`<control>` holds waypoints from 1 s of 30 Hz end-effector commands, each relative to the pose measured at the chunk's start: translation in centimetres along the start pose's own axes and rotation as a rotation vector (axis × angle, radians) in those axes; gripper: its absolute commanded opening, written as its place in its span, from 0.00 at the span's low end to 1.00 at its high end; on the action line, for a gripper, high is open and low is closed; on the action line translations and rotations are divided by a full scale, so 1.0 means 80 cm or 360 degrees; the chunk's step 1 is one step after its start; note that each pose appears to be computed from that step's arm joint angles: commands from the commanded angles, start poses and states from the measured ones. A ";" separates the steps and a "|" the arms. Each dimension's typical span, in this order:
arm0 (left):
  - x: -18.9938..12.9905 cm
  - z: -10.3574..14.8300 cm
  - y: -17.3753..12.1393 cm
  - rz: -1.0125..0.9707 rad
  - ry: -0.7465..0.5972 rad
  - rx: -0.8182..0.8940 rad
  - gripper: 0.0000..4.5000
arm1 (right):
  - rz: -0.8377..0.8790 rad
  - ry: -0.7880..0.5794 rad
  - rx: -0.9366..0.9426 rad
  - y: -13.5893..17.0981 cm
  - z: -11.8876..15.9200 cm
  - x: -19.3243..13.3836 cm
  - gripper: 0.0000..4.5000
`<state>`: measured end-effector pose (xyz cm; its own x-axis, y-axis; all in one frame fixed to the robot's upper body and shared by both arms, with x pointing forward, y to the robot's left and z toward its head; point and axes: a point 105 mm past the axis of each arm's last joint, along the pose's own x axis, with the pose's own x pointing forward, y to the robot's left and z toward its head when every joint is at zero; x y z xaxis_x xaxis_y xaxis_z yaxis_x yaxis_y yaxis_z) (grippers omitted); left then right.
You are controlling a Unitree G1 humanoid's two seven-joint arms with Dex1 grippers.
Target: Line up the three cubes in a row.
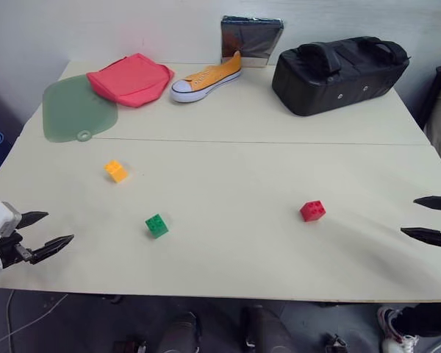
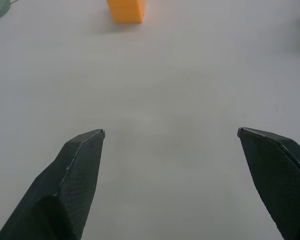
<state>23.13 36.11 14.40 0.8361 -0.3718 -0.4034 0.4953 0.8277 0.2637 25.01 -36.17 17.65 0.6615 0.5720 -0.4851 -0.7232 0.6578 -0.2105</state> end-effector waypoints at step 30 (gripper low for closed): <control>0.048 0.132 -0.110 -0.0885 -0.0248 0.0399 1.00 | 0.0456 -0.0022 -0.0572 0.014 0.097 0.081 1.00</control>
<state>25.03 24.60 19.17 0.5442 -0.7356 -0.4033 0.8387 0.4654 0.2828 29.91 -28.76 21.05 0.4902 0.6991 -0.5205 -0.8676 0.3344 -0.3681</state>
